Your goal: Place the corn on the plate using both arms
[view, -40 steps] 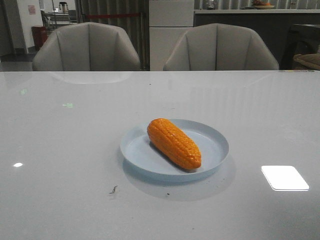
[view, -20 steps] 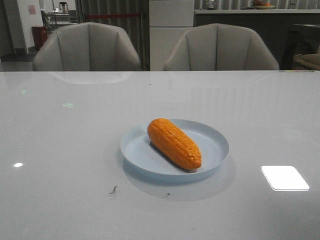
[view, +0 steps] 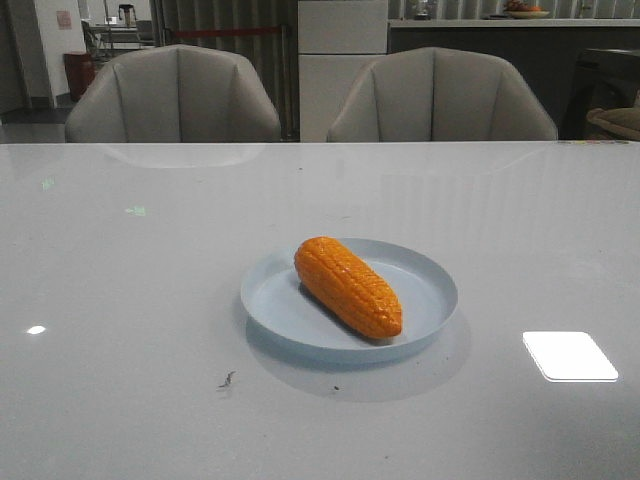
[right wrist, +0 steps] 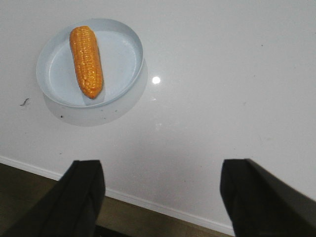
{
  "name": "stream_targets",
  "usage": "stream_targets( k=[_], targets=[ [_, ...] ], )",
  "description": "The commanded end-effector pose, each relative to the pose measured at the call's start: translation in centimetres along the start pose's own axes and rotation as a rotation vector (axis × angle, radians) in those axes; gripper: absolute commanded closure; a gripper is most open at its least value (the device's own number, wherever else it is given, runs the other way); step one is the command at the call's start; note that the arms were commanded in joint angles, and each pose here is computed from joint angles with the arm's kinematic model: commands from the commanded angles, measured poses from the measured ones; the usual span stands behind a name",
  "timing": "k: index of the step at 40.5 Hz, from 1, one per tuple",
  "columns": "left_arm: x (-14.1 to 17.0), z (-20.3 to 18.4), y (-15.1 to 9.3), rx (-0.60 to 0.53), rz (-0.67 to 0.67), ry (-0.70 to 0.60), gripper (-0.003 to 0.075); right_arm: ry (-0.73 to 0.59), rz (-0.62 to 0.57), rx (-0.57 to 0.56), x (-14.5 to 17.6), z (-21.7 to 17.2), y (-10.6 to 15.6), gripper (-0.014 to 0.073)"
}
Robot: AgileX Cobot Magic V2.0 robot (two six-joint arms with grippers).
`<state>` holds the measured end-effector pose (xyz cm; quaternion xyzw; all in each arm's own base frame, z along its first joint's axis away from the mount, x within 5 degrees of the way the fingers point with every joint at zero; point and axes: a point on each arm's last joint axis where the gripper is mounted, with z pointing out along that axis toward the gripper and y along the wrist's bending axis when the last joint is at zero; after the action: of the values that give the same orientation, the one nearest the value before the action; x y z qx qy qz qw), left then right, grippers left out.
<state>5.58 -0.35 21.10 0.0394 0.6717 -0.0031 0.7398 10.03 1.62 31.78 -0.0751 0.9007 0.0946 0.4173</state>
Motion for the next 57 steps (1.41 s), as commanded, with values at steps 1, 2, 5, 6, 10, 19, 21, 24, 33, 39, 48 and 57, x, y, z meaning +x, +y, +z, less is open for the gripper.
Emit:
stream_targets(
  k=[1, 2, 5, 6, 10, 19, 21, 24, 33, 39, 48, 57],
  targets=[
    [0.7, 0.1, 0.0, -0.011, -0.023, -0.027, 0.0625, -0.078, 0.003, 0.002, -1.1, -0.5, 0.1, 0.0002],
    [0.7, 0.1, 0.0, -0.011, -0.023, -0.027, 0.0625, -0.078, 0.003, 0.002, -1.1, -0.5, 0.1, 0.0002],
    [0.7, 0.1, 0.0, -0.011, -0.023, -0.027, 0.0625, -0.078, 0.003, 0.002, -1.1, -0.5, 0.1, 0.0002],
    [0.7, 0.1, 0.0, -0.011, -0.023, -0.027, 0.0625, -0.078, 0.003, 0.002, -1.1, -0.5, 0.1, 0.0002],
    [0.7, 0.1, 0.0, -0.011, -0.023, -0.027, 0.0625, -0.078, 0.003, 0.002, -1.1, -0.5, 0.1, 0.0002],
    [0.7, 0.1, 0.0, -0.011, -0.023, -0.027, 0.0625, -0.078, 0.003, 0.002, -1.1, -0.5, 0.1, 0.0002],
    [0.7, 0.1, 0.0, -0.011, -0.023, -0.027, 0.0625, -0.078, 0.003, 0.002, -1.1, -0.5, 0.1, 0.0002],
    [0.7, 0.1, 0.0, -0.011, -0.023, -0.027, 0.0625, -0.078, 0.003, 0.002, -1.1, -0.5, 0.1, 0.0002],
    [0.7, 0.1, 0.0, -0.011, -0.023, -0.027, 0.0625, -0.073, -0.034, 0.050, -0.9, -0.7, -0.3, 0.0002],
    [0.7, 0.1, 0.0, -0.011, -0.023, -0.027, 0.0625, -0.128, -0.044, 0.087, -1.4, -0.7, -0.6, 0.0002],
    [0.7, 0.1, 0.0, -0.011, -0.023, -0.027, 0.0625, -0.199, -0.070, 0.123, -1.4, -1.8, -0.4, 0.0107],
    [0.7, 0.1, 0.0, -0.011, -0.023, -0.027, 0.0625, -0.256, -0.138, 0.199, 0.9, -2.8, -0.2, 0.0470]
  ],
)
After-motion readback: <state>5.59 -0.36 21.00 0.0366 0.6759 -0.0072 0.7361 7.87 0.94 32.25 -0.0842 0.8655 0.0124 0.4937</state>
